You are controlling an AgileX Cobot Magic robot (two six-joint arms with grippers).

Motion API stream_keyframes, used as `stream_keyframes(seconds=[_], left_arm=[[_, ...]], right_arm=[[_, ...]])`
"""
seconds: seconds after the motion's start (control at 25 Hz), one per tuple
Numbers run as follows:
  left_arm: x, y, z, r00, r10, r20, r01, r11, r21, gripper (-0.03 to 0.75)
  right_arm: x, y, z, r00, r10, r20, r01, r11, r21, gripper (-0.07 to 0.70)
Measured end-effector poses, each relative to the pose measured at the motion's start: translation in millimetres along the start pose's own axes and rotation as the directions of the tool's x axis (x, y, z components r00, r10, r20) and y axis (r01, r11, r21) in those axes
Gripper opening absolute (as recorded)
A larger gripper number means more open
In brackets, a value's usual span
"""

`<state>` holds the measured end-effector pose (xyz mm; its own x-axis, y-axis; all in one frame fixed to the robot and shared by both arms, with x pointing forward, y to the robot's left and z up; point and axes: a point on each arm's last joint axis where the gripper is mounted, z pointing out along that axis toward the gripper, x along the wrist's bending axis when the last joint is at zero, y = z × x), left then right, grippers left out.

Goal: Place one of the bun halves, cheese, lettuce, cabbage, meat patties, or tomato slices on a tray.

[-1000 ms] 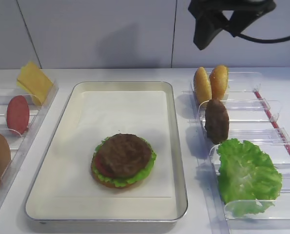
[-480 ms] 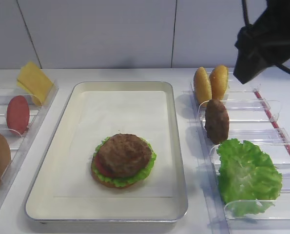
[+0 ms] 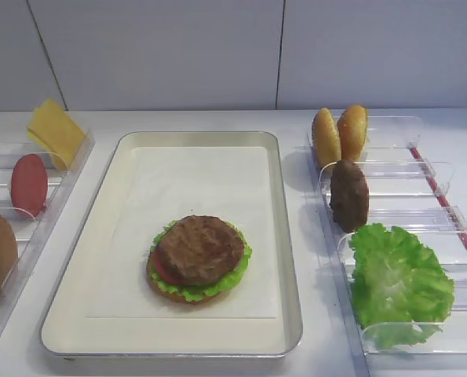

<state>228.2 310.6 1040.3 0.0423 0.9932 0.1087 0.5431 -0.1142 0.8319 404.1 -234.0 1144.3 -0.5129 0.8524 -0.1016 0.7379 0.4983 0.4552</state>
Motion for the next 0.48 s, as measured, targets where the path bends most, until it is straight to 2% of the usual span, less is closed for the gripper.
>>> stream_keyframes(seconds=[0.28,0.48], left_arm=[[0.0,0.0,0.0,1.000,0.000,0.000,0.000,1.000,0.000,0.396],[0.0,0.0,0.0,1.000,0.000,0.000,0.000,1.000,0.000,0.396]], right_arm=[[0.8,-46.5,-16.3,0.992,0.085,0.094,-0.078,0.994,-0.080,0.543],[7.2,-81.5,-11.8,0.989,0.103,0.102,-0.090,0.988,-0.129,0.543]])
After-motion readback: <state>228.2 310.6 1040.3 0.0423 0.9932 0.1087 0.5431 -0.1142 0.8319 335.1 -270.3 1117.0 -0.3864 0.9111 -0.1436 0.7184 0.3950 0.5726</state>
